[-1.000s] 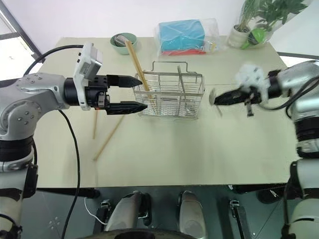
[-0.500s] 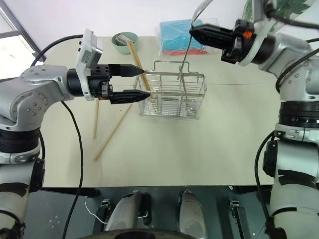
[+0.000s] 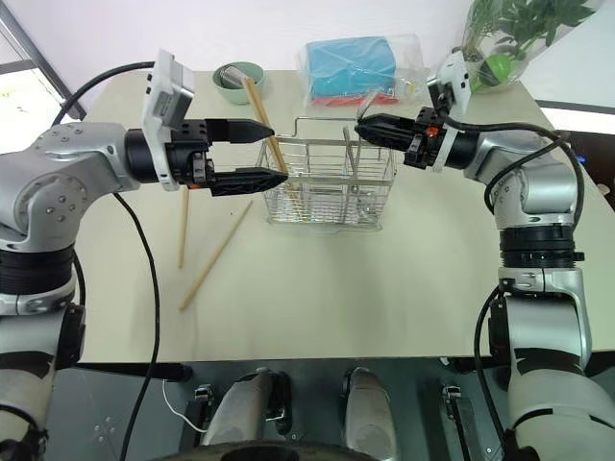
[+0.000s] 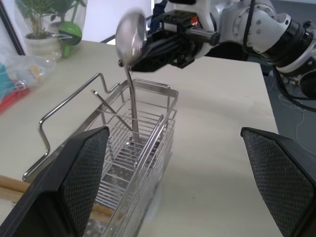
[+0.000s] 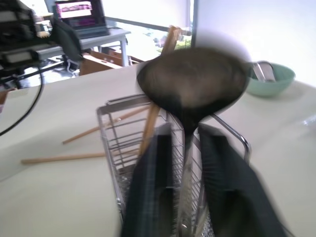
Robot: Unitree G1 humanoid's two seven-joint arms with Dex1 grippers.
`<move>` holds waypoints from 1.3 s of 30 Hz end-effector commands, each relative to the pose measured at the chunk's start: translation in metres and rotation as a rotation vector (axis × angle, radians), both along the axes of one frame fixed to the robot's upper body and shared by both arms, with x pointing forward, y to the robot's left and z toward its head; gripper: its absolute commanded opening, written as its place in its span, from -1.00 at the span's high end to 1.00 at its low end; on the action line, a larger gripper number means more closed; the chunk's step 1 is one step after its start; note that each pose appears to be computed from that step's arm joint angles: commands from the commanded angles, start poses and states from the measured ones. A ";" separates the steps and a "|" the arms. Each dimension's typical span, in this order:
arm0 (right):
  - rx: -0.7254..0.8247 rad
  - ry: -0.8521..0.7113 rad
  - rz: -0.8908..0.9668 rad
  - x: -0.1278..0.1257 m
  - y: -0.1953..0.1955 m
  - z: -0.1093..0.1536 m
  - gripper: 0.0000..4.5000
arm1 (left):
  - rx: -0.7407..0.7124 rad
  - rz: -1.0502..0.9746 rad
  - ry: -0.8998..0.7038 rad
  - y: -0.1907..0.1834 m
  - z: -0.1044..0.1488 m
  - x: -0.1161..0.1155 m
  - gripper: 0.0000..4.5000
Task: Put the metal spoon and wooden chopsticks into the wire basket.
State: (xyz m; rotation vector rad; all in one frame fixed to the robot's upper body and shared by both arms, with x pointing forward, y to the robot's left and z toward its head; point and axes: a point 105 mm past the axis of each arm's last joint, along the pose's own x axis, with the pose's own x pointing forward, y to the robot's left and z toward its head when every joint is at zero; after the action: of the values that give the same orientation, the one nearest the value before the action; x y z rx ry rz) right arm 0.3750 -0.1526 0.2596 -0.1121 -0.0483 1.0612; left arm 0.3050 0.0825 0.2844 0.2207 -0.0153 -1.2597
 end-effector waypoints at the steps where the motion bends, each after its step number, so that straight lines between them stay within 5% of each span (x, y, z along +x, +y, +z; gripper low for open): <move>1: -0.028 -0.075 -0.040 0.001 -0.005 0.010 -0.31 | -0.015 0.024 -0.071 0.004 0.016 -0.004 -1.00; 4: -0.041 -0.094 -0.050 0.000 -0.010 0.015 -0.92 | -0.037 0.067 -0.079 0.009 0.020 -0.001 -1.00; 9: 0.002 -0.136 -0.093 -0.001 -0.027 0.038 -0.92 | -0.141 0.240 -0.089 0.029 0.035 0.011 -1.00; 13: 0.141 -0.190 -0.120 -0.013 -0.050 0.084 -0.92 | -0.395 0.647 -0.009 0.084 0.058 0.044 -1.00; 19: 0.180 -0.223 -0.044 -0.038 -0.052 0.113 -0.92 | -0.422 1.069 0.164 0.139 0.028 0.065 -1.00; 27: -0.036 -0.085 0.342 -0.109 -0.010 0.064 -0.92 | -0.095 1.390 0.536 0.175 -0.070 0.076 -1.00; 39: -0.112 -0.015 0.388 -0.125 0.001 0.024 -0.92 | 0.000 1.314 0.616 0.146 -0.107 0.125 -1.00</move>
State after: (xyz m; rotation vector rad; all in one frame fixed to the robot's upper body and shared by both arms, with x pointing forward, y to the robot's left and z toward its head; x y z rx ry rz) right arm 0.2581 -0.1540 0.2743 -0.1800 0.0235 1.4299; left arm 0.4235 0.2285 0.1677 -0.1928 0.6144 0.0347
